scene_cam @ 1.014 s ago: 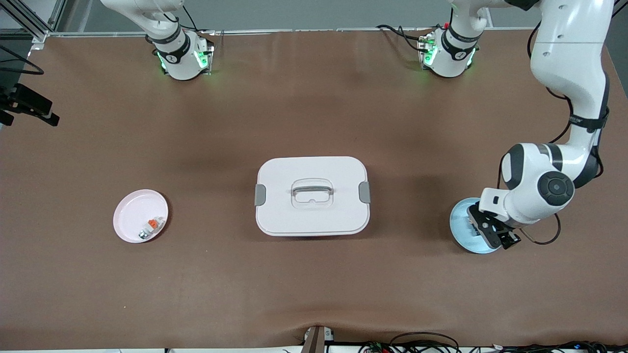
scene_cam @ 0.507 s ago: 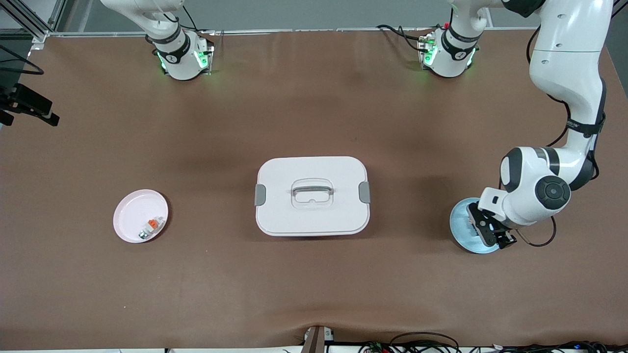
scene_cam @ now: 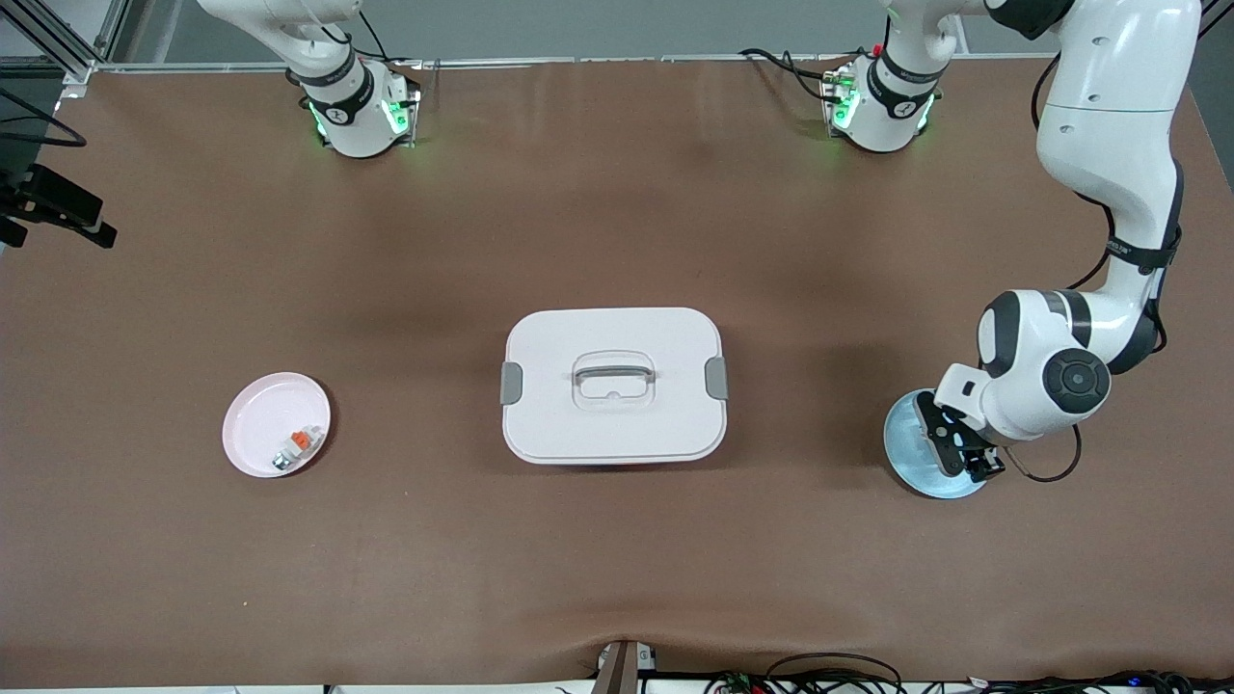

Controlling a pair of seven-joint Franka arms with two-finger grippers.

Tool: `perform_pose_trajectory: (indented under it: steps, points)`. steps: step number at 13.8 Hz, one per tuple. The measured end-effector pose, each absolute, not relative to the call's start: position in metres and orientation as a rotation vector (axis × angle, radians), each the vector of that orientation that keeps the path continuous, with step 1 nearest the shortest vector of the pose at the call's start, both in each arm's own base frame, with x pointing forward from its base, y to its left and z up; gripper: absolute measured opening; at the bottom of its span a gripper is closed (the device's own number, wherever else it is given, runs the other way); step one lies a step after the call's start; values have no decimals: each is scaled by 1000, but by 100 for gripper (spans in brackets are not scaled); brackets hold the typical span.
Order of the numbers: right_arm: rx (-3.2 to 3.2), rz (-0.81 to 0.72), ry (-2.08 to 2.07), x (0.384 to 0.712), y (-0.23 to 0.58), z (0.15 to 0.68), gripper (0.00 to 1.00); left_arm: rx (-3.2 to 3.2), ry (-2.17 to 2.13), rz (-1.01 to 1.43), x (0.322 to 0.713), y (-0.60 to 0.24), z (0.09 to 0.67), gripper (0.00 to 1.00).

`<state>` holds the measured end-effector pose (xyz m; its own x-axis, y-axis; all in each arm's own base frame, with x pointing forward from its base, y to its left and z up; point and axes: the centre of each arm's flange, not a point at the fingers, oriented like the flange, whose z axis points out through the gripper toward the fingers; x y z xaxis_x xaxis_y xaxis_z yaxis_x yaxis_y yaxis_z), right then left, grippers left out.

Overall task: Transfer orange switch to right arm and place
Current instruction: 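Close the left gripper on the black-and-orange switch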

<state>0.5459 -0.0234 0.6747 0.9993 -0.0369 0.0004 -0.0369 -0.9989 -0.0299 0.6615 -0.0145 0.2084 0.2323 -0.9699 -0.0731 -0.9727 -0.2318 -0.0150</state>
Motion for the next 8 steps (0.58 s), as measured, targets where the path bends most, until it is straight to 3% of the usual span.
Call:
perform_pose_trajectory:
  steps: [8]
  points:
    - [-3111,-1,57,546,-23,675,100,-2415,1922,72,660,-15,190,100]
